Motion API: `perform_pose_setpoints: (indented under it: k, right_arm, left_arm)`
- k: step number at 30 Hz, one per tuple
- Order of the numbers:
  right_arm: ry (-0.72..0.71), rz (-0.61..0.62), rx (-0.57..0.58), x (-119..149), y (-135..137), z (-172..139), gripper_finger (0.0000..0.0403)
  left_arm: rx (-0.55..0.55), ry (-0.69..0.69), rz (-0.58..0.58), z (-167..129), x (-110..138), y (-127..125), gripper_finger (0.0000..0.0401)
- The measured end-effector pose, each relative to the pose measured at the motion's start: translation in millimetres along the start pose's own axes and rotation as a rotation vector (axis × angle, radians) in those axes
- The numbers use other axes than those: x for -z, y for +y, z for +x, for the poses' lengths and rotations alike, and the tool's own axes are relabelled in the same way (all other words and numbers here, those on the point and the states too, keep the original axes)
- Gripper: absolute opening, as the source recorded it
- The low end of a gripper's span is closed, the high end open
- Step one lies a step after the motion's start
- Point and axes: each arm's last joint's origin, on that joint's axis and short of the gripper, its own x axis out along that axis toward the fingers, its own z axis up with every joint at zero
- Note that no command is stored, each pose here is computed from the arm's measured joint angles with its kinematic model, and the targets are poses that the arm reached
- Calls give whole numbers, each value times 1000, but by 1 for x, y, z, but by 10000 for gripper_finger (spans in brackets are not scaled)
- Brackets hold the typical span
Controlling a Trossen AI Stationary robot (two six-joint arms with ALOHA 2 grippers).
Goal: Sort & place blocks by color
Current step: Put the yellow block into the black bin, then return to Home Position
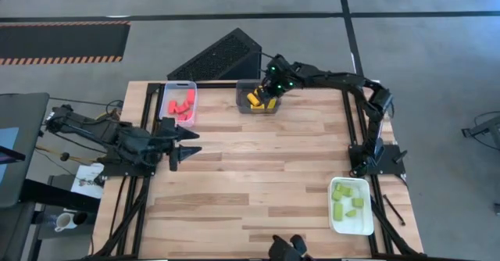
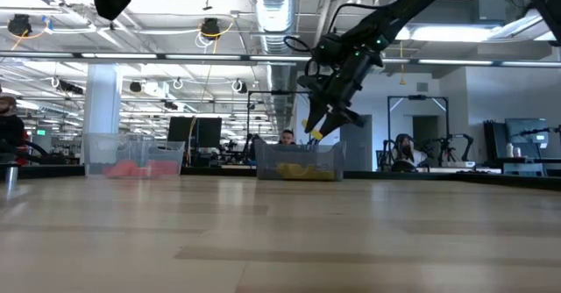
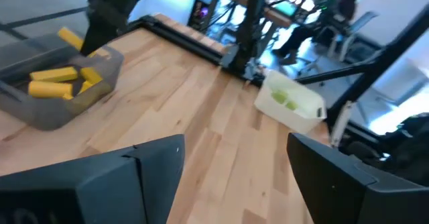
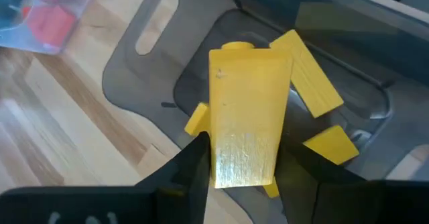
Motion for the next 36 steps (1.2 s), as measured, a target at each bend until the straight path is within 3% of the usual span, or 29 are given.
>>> perform_pose_setpoints:
  k: [12,17,21,30,36]
  right_arm:
    - [31,63,15,-10,7,-12,247]
    - [-21,28,-11,-17,17,-36,254]
    - [-89,-17,-54,-17,34,-75,255]
    - [-108,-229,-129,29,72,-173,255]
    - [-140,-316,-215,78,78,-214,255]
  left_arm:
    - [95,-22,67,-18,2,10,220]
    - [166,-44,96,-22,-1,8,211]
    - [194,-91,115,-27,-6,8,204]
    - [240,-262,143,-44,-21,10,186]
    - [175,-369,112,-58,-27,17,168]
